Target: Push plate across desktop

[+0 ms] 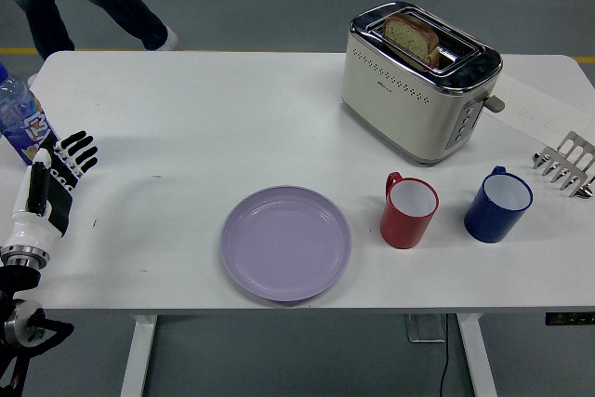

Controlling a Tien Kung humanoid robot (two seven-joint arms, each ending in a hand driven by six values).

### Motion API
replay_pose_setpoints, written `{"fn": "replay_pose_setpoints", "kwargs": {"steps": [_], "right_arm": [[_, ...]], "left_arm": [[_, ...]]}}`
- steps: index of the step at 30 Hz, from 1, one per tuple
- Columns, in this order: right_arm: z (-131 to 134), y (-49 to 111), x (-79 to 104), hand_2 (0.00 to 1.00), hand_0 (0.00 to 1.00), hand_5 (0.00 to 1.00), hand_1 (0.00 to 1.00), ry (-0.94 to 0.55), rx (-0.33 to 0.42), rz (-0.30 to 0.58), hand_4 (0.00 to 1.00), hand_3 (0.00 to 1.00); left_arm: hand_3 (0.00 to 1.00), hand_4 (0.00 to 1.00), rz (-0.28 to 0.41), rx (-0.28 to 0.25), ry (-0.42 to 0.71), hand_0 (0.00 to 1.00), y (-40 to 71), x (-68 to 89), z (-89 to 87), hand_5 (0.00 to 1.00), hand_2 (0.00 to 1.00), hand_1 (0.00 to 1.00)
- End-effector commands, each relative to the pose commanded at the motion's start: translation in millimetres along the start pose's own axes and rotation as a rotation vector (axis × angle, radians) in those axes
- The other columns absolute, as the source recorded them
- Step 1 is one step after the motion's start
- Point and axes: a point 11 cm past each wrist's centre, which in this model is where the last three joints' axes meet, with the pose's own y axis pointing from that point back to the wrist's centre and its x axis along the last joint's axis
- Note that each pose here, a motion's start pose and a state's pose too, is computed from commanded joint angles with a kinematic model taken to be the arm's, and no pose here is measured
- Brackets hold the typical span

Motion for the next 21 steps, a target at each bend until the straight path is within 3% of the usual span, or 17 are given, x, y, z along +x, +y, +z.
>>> {"fn": "replay_pose_setpoints", "kwargs": {"steps": [8, 21], "right_arm": [[-1, 0.2, -1.2, 0.62, 0.569, 0.587, 0.476, 0.003, 0.001, -0.003, 0.412, 0.631], [-2, 0.5, -2.9, 0.621, 0.569, 0.588, 0.475, 0.006, 0.004, -0.007, 0.412, 0.63]], "left_arm": [[0.702, 0.567, 0.031, -0.015, 0.0, 0.802, 2.0, 12.5, 5.7, 0.998, 0.767, 0.771], [0.703, 0.575, 0.046, -0.027, 0.021, 0.802, -0.1, 12.3, 6.9, 0.998, 0.766, 0.772]]}}
